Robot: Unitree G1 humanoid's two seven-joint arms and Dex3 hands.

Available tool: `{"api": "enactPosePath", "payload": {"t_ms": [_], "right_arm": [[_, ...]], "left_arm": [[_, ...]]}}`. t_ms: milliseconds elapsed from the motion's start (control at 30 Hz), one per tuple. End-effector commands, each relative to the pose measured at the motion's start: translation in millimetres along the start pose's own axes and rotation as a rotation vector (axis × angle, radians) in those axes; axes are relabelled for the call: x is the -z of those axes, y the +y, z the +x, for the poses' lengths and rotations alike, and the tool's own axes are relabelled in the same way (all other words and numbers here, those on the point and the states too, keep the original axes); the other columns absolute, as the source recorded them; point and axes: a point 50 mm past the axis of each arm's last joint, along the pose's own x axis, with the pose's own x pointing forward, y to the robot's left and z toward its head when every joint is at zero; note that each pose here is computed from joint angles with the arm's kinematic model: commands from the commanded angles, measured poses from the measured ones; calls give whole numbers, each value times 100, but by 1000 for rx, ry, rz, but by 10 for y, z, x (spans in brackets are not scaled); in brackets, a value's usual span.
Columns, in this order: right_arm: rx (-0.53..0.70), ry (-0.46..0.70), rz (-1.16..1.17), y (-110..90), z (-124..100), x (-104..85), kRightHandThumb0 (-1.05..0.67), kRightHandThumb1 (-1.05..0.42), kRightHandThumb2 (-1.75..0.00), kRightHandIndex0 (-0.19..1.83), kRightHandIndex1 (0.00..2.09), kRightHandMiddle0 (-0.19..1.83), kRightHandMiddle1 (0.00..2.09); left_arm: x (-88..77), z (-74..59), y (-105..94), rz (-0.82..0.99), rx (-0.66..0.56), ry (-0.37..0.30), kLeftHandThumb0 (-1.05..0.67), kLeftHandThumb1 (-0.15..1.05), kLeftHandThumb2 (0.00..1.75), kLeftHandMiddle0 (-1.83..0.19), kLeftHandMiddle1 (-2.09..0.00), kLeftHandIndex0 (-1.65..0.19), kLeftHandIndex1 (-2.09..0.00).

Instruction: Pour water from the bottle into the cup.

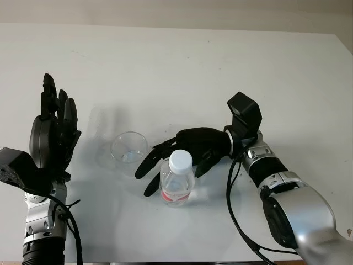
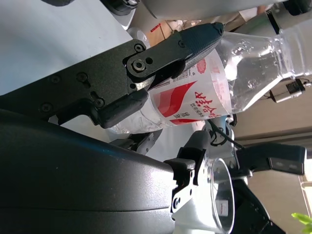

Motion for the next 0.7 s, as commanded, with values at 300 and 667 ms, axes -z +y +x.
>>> {"api": "enactPosePath", "payload": {"t_ms": [300,667], "right_arm": [[-8,41,-111,108,-184,77,-96,-92,-6,32,3,13,30],[47,-45,-194,235,-393,115,-100,-101,-6,1,2,0,11]], "left_arm": [[-37,3,17,1,0,-13,-72,105,50,18,-5,19,-4],[-54,12,40,6,3,-12,-73,105,49,18,-5,19,-5]]}}
